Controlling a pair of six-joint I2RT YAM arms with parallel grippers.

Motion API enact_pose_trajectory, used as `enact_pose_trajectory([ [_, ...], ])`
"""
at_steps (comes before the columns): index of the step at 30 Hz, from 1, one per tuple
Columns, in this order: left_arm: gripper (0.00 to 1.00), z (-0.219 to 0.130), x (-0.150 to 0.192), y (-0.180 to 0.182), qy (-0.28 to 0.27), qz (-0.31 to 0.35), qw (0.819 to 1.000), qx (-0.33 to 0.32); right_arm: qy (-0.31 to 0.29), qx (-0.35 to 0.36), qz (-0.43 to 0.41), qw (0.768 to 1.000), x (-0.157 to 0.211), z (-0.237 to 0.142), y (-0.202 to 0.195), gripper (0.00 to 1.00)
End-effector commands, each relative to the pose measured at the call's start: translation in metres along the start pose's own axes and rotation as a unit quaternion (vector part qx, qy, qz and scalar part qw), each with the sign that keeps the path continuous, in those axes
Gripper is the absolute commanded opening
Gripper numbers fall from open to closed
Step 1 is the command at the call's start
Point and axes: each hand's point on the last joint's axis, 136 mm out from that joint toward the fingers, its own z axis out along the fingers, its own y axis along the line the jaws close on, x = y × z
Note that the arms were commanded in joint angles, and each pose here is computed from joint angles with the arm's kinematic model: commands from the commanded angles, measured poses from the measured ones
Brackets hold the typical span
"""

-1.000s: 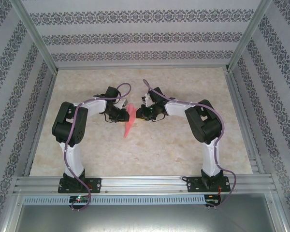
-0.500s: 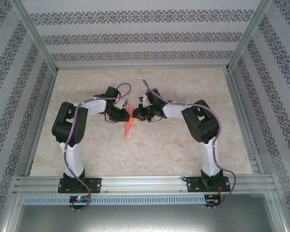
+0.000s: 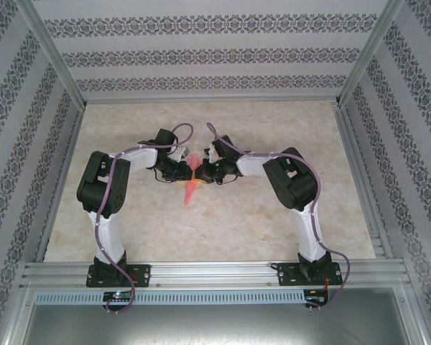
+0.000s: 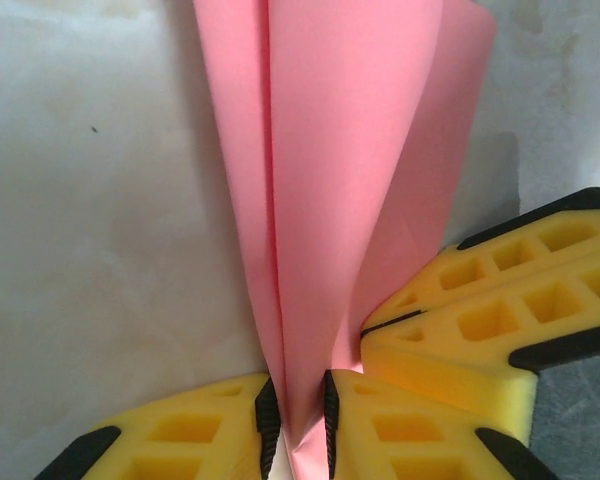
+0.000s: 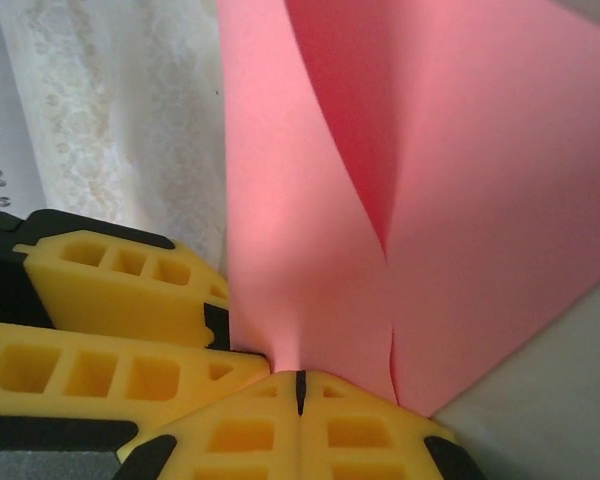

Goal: Fold a paper plane with a square sheet of paper (pick it up from the middle)
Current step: Fold the wing for the fifth time at the center of the table.

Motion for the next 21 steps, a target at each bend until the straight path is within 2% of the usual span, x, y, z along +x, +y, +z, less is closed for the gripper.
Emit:
enact_pose_trajectory([
  [1, 0.25, 0.043, 0.039, 0.012, 0.063, -0.021, 0.998, 0.002, 0.009, 0.061, -0.005, 0.998, 0.007, 0.005, -0.022, 0.03],
  [7, 0.28, 0.024, 0.022, -0.006, 0.032, -0.020, 0.999, 0.020, 0.020, 0.146, -0.024, 0.989, 0.014, 0.007, -0.055, 0.02],
  [11, 0.31, 0.004, 0.007, -0.014, 0.000, -0.015, 1.000, 0.008, 0.026, 0.168, -0.027, 0.985, 0.020, 0.009, -0.066, 0.01],
  [16, 0.31, -0.018, -0.009, -0.024, -0.040, -0.016, 0.999, 0.004, 0.026, 0.163, -0.026, 0.986, 0.022, 0.008, -0.066, 0.01],
  [21, 0.26, -0.025, -0.019, -0.035, -0.054, -0.018, 0.998, 0.024, 0.026, 0.152, -0.029, 0.988, 0.023, 0.009, -0.064, 0.01],
])
